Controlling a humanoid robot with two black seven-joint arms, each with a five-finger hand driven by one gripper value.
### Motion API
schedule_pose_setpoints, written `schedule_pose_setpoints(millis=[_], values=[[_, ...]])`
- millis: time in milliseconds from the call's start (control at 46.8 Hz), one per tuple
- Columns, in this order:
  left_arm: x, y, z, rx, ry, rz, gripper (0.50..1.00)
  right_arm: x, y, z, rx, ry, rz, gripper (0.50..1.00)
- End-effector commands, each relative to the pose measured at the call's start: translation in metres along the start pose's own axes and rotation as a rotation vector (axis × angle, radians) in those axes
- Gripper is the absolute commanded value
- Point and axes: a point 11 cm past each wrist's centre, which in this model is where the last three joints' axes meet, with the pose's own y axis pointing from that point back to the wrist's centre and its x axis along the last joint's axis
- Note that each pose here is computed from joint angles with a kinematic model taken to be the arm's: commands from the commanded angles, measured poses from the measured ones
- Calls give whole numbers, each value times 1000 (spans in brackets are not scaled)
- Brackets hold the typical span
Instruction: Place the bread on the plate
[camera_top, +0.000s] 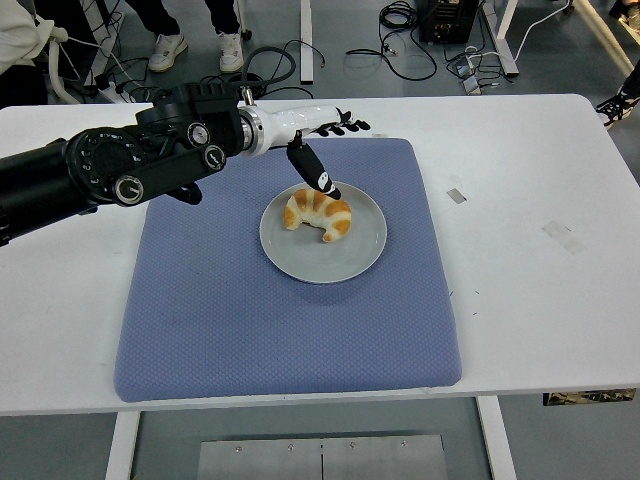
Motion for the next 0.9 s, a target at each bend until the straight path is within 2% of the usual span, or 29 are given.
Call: schedule_pose_setpoints(millis=[0,171,321,556,726,876], values=[[9,2,1,-4,23,25,980,0,0,0,-1,-2,0,1000],[46,14,0,-23,90,122,980,0,0,1,-2,-2,0,1000],[69,20,-14,-11,165,204,978,0,0,0,-1,0,0,1000],[102,36,-48,25,373,335,977,0,0,0,-1,0,0,1000],[117,47,-64,5,515,415,975,0,0,0,0,0,0,1000],[122,63,-95,33,614,462,975,0,0,0,0,0,0,1000]])
